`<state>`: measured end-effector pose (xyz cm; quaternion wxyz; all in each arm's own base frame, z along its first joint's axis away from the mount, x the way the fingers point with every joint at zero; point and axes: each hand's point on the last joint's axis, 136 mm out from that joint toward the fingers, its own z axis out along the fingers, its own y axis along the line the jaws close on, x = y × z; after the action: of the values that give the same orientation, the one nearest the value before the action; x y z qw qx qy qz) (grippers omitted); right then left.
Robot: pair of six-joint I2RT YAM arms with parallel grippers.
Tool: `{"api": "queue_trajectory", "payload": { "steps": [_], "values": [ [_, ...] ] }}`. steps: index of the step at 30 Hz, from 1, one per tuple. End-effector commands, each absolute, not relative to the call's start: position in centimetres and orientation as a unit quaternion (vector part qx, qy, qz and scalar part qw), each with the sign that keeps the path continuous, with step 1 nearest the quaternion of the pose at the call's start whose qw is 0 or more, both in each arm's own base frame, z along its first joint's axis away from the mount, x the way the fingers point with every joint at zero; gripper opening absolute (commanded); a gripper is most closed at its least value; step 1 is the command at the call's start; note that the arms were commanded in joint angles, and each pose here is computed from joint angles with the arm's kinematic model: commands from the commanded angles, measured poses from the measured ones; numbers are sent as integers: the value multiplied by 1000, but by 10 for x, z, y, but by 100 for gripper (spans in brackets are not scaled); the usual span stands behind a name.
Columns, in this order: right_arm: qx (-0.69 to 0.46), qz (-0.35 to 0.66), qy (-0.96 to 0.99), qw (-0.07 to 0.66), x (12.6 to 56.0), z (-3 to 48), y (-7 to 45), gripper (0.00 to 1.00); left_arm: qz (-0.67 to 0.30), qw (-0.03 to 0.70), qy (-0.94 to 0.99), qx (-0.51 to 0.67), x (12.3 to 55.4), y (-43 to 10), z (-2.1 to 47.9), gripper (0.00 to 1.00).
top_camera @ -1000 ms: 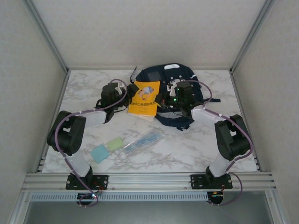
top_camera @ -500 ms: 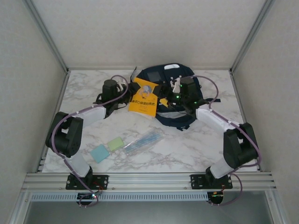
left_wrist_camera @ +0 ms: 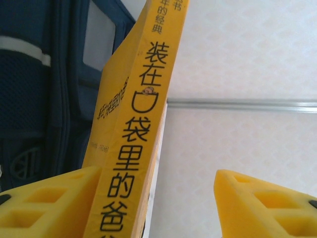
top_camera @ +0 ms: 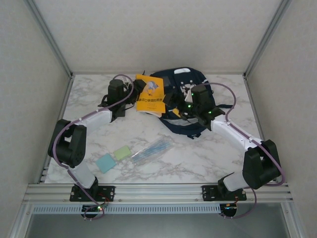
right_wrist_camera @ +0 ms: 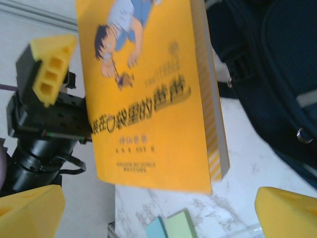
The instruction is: Pack books, pencil case, and school supplies into a backpack
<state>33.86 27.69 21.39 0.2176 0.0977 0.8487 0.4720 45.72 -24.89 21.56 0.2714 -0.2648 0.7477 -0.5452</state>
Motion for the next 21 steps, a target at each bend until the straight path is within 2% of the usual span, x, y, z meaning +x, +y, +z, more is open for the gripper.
{"api": "queue_trajectory", "payload": {
  "steps": [1,7,14,16,21],
  "values": [
    [134,502,830,202,333,211,295,99,-582,326,683,-297,478,-247,262,0],
    [168,580,774,191,339,221,343,99,-588,341,661,-319,478,-253,272,0],
    [227,628,718,199,371,220,359,97,-601,324,652,-330,468,-260,269,0],
    [244,633,706,205,378,217,358,90,-598,323,652,-335,466,-259,267,0],
    [261,605,707,257,385,217,340,44,-587,323,662,-336,463,-258,259,0]
  ]
}}
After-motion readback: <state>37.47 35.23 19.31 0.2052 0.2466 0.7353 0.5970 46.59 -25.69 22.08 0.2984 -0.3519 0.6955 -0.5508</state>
